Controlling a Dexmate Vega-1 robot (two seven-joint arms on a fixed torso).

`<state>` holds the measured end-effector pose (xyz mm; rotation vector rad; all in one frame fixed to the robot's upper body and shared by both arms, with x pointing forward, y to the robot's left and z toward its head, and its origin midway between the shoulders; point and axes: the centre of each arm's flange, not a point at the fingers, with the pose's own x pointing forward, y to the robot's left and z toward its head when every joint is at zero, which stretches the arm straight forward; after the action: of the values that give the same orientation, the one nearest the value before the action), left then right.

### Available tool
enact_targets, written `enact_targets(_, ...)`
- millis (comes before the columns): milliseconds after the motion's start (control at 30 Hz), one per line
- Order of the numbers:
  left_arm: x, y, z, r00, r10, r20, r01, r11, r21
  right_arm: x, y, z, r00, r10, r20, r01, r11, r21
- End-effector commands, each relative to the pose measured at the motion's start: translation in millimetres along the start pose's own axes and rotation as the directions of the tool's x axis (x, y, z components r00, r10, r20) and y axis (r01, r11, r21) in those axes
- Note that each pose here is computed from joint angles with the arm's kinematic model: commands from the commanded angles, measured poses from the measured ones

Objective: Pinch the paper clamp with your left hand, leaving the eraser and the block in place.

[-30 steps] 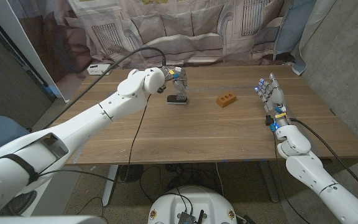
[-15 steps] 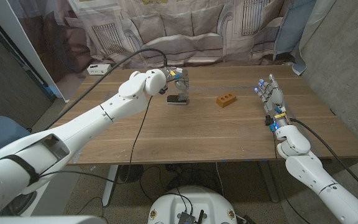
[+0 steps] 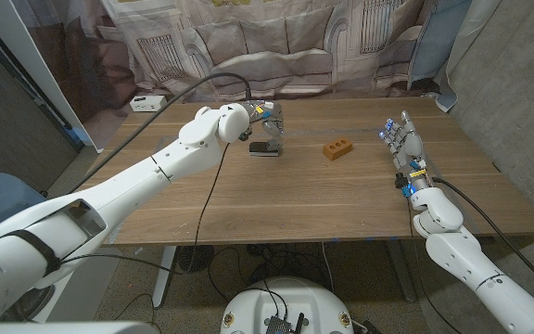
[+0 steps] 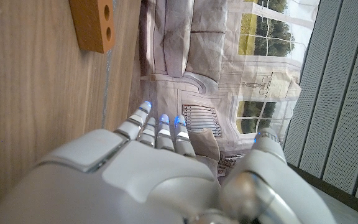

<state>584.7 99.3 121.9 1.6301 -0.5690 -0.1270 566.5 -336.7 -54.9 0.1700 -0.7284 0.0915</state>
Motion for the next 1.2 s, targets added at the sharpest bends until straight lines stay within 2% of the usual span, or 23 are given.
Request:
enact_targets(33, 1.4, -1.4, -1.8, 1.000, -0.018, -0.013, 0.018, 1.000, -0.018, -1.8, -0.9, 0.4, 1.000, 0.003, -0.001, -0.003, 1.000, 0.002)
enact_targets(667, 2.7, -2.2, -6.8, 0.999, -0.021, -0.035, 0.021, 1.000, -0.015, -4.0, -1.7, 3.3, 1.000, 0.001, 0.003, -0.001, 1.000, -0.003)
enact_targets(1200, 9.8, -4.6, -8.4, 0.997, -0.048, -0.061, 0.048, 0.999, 0.008, -8.1, -3.5, 3.5, 1.000, -0.012, 0.005, 0.012, 1.000, -0.005)
